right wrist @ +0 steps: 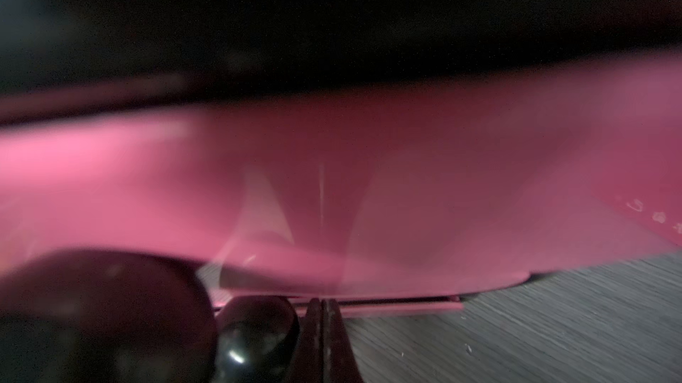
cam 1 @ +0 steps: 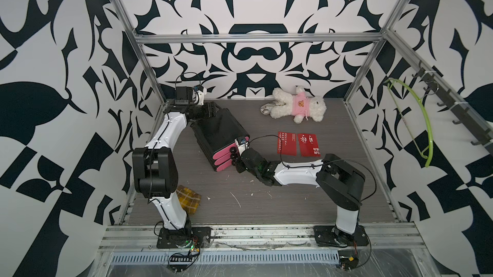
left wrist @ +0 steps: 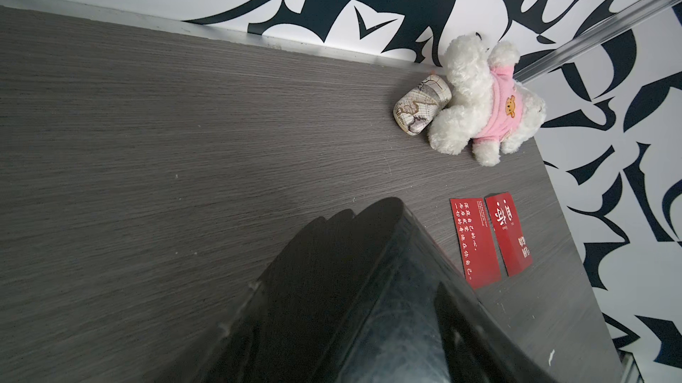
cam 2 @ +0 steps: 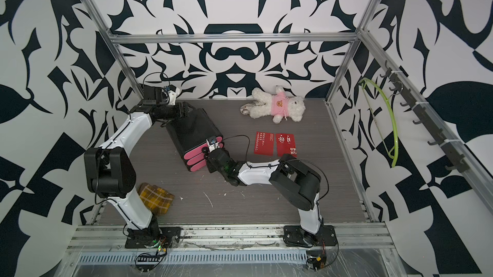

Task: Take the postcards out of the drawer
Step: Close the drawer in the storage box.

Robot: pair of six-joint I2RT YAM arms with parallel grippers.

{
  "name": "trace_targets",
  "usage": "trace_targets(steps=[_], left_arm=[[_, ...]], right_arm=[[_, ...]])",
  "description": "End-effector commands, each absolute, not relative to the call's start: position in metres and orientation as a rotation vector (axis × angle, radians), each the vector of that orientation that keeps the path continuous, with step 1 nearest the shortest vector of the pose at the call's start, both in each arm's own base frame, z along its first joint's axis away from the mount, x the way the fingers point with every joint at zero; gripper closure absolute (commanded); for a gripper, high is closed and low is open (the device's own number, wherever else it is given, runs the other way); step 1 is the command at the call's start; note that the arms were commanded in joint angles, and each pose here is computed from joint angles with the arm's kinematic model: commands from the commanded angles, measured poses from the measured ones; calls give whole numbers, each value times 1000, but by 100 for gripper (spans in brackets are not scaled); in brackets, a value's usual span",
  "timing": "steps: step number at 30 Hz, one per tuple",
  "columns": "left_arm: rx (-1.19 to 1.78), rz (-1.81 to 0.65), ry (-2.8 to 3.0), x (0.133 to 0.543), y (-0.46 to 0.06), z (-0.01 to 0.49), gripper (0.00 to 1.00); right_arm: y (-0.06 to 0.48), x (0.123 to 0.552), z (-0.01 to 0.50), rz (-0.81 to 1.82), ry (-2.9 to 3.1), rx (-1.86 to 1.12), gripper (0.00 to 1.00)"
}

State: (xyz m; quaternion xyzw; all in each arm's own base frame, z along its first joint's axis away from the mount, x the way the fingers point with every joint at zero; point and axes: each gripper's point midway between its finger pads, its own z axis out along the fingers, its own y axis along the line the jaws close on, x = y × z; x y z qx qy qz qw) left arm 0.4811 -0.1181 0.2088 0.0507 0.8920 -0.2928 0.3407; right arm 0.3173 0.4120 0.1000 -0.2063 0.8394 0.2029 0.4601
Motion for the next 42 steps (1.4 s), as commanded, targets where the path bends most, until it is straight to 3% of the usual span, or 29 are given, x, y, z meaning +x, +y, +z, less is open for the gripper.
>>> trace_targets(steps=[1, 9, 17, 21, 24, 30, 42], left_arm=[[42, -937, 2638, 426, -142, 143, 24], [38, -926, 2637, 427, -141, 146, 23], [30, -902, 2646, 428, -139, 145, 23], [28, -889, 2655, 427, -137, 143, 23], [27, -884, 2660, 427, -137, 142, 23], [27, -875, 2669, 427, -136, 141, 23], [28, -868, 2678, 426, -135, 139, 23]], right_arm=[[442, 330, 149, 638, 1923, -472, 100], [408, 310, 132, 623, 2067, -437, 100], [394, 291, 86, 822, 2369, -362, 85], [388, 292, 78, 929, 2377, -264, 68], [389, 295, 77, 1093, 2340, -185, 64], [387, 303, 73, 1246, 2279, -118, 63], [379, 317, 73, 1218, 2201, -81, 61]])
